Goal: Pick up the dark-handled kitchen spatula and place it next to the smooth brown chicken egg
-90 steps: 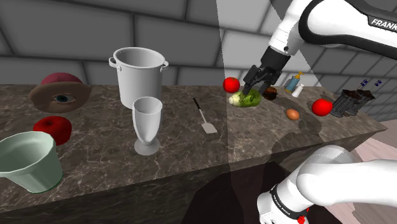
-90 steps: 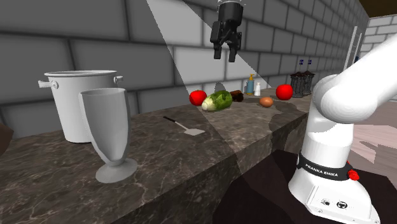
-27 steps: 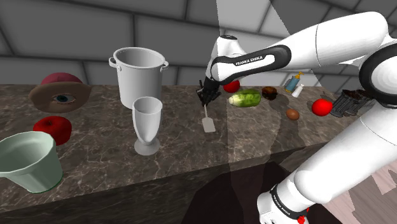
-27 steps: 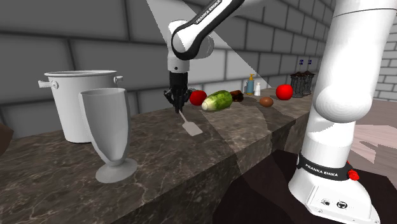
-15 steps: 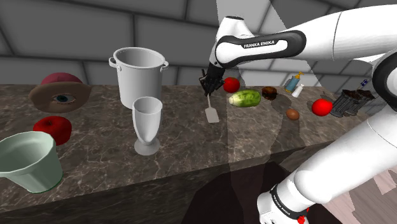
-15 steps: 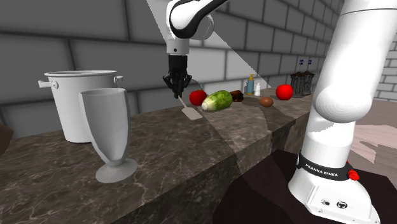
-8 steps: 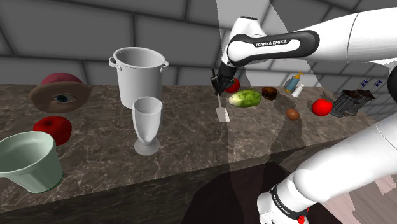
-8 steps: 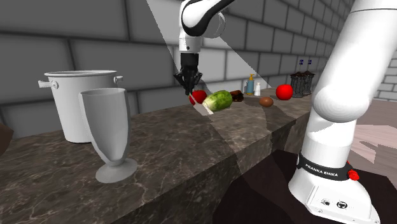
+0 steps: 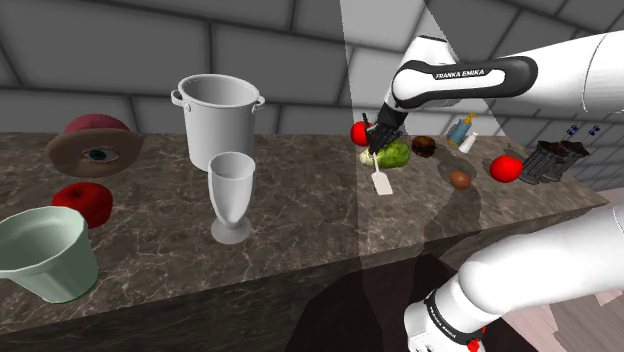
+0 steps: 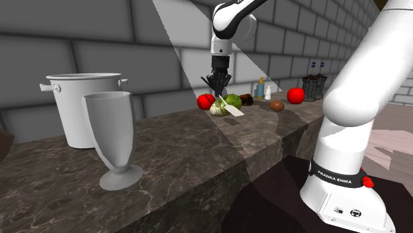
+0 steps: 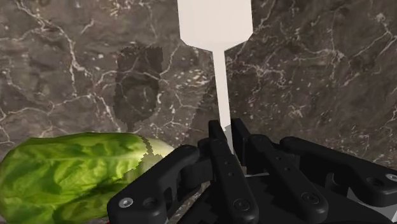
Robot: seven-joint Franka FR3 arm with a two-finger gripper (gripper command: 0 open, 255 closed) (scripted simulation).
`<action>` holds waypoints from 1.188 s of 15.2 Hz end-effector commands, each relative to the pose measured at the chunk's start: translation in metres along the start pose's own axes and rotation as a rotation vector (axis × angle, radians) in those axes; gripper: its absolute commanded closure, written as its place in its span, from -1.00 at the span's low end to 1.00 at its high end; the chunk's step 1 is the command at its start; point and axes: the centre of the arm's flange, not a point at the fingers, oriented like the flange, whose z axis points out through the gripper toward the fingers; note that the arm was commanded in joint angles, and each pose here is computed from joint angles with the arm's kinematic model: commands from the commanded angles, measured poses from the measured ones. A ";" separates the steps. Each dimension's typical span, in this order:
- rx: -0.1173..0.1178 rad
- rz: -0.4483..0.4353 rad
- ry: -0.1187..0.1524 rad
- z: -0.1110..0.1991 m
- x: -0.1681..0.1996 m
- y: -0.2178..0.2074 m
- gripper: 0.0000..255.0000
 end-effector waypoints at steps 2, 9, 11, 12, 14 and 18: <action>0.000 -0.001 0.000 -0.001 -0.009 0.037 1.00; 0.000 -0.001 0.000 -0.003 -0.029 0.127 1.00; 0.000 -0.001 0.000 -0.003 -0.034 0.153 1.00; 0.000 -0.001 0.000 -0.003 -0.037 0.166 1.00; 0.000 -0.001 0.000 -0.004 -0.043 0.191 1.00; 0.000 -0.001 0.000 -0.005 -0.054 0.243 1.00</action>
